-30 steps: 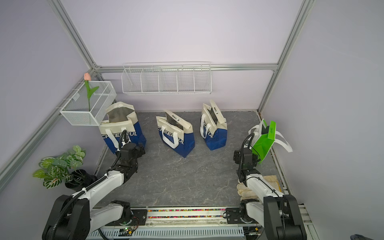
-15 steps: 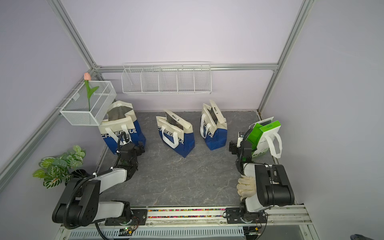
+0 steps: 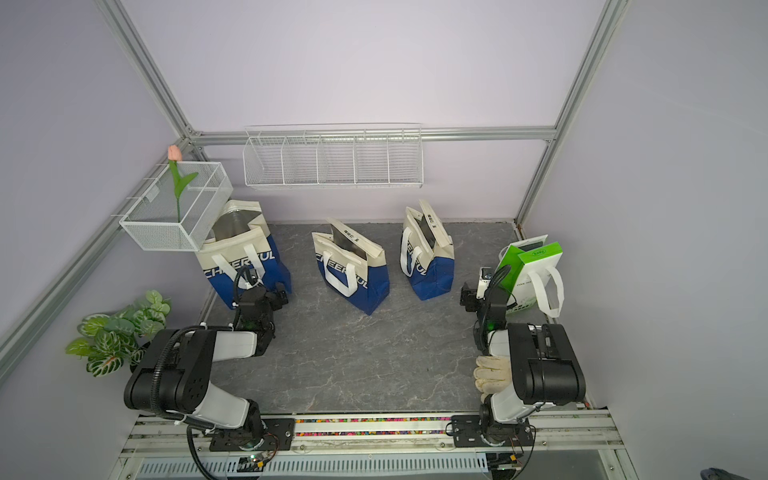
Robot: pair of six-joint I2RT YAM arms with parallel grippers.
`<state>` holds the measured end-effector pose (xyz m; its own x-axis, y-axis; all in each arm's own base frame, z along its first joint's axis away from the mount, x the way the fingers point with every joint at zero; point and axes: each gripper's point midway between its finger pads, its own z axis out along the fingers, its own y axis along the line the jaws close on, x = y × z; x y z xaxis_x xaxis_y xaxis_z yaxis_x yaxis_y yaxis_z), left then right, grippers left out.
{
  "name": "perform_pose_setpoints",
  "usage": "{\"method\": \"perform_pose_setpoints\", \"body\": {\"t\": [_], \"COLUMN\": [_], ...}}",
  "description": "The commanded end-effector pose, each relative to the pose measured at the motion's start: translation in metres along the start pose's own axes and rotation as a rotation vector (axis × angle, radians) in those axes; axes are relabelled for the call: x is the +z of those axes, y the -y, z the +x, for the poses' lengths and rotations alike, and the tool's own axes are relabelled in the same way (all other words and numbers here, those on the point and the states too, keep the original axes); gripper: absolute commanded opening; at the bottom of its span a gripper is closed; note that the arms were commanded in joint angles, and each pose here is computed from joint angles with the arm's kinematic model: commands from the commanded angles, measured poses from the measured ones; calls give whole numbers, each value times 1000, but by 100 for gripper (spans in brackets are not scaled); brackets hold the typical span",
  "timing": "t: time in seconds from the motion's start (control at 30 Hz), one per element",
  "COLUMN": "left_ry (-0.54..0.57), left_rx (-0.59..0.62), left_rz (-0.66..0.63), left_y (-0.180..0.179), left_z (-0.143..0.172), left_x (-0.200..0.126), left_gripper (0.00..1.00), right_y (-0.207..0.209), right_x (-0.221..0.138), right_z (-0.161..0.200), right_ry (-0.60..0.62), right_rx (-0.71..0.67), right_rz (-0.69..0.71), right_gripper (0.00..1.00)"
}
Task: Open the takeout bag
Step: Reset both arms
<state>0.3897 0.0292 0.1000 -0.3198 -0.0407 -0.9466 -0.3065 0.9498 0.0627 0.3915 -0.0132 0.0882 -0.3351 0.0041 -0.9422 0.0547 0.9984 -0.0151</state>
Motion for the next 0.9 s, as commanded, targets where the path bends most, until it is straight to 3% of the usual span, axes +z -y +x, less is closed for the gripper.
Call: {"method": "perform_pose_setpoints", "body": {"t": [0.0,0.87], "left_ry": [44,43], "left_rx": [-33,-32], "left_rz": [6,10], "left_y": [1,2], "left_z": [-18,-19], "left_x": [2,2], "left_gripper": [99,99], "right_y": [-1,-2], "right_x": [-3,-2], "right_z": [-7,-6], "right_ry": [36,28], "right_rx": [-11,-13], "right_rz": [2,-1], "right_gripper": [88,88]}}
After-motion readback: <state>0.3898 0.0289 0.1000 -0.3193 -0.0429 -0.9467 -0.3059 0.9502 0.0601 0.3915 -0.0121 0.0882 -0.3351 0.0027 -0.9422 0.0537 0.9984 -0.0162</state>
